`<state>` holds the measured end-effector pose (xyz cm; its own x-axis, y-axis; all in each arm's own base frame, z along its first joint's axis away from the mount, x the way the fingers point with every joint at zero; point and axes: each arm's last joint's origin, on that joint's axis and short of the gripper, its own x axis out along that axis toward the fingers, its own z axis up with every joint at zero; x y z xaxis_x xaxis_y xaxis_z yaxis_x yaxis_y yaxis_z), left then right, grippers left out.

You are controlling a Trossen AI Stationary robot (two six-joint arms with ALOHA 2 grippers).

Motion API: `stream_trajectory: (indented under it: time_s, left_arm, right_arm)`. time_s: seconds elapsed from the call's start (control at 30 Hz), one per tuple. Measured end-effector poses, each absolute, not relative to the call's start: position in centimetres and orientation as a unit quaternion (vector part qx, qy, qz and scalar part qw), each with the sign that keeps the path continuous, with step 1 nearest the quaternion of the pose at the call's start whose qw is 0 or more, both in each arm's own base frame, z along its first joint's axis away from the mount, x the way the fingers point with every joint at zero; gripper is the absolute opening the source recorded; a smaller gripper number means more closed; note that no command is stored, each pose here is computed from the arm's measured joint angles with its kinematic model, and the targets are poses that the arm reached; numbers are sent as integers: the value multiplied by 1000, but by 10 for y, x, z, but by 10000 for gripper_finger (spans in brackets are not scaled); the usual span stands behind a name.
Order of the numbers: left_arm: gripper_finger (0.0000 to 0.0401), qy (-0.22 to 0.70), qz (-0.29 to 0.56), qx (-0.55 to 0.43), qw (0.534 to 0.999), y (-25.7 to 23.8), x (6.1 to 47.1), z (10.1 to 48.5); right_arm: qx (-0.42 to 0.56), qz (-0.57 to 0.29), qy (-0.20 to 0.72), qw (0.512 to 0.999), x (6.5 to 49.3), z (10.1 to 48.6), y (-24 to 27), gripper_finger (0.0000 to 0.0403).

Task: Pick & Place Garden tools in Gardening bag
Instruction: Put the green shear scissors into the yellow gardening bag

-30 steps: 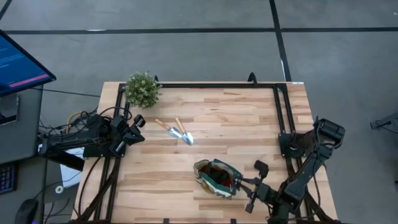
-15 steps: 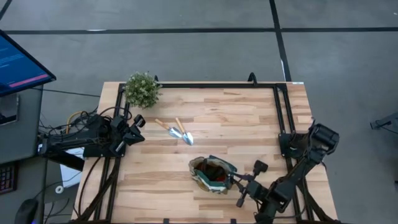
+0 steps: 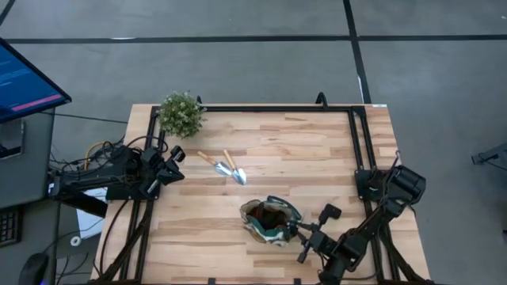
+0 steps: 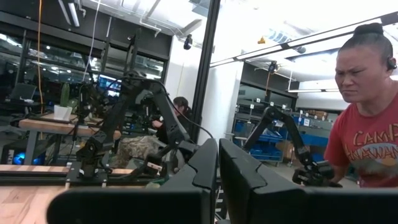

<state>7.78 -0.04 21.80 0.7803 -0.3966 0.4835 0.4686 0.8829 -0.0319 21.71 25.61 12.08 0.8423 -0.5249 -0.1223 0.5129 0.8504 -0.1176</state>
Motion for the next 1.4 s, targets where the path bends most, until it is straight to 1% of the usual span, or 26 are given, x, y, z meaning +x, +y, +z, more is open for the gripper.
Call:
stream_trajectory:
  time_s: [0.17, 0.2, 0.53, 0.67, 0.73, 0.8, 0.9, 1.03, 1.2, 1.4]
  left_arm:
    - [17, -239, -230, -75, 941, 0, 78, 218]
    - [17, -238, -230, -75, 940, 0, 78, 218]
    - [17, -239, -230, -75, 940, 0, 78, 218]
    - [17, -239, -230, -75, 940, 0, 78, 218]
    - [17, -238, -230, -75, 940, 0, 78, 218]
    - [17, -239, -230, -75, 940, 0, 78, 218]
    - [17, -238, -230, -75, 941, 0, 78, 218]
    - [17, -239, -230, -75, 940, 0, 78, 218]
    - [17, -238, -230, -75, 941, 0, 78, 218]
    - [17, -239, -230, -75, 940, 0, 78, 218]
  right_arm:
    - [-44, -268, 76, 960, 216, 117, 258, 47]
    - [-45, -267, 76, 960, 216, 118, 258, 54]
    - [-40, -257, 79, 962, 211, 122, 261, 179]
    - [-45, -227, 104, 967, 206, 133, 265, 228]
    - [-45, -213, 111, 970, 203, 144, 266, 246]
    - [-34, -204, 109, 972, 200, 159, 266, 253]
    - [-7, -197, 96, 976, 196, 186, 262, 253]
    - [22, -174, 107, 979, 204, 215, 251, 254]
    - [27, -111, 144, 983, 231, 227, 237, 255]
    - [32, -121, 146, 981, 248, 229, 223, 255]
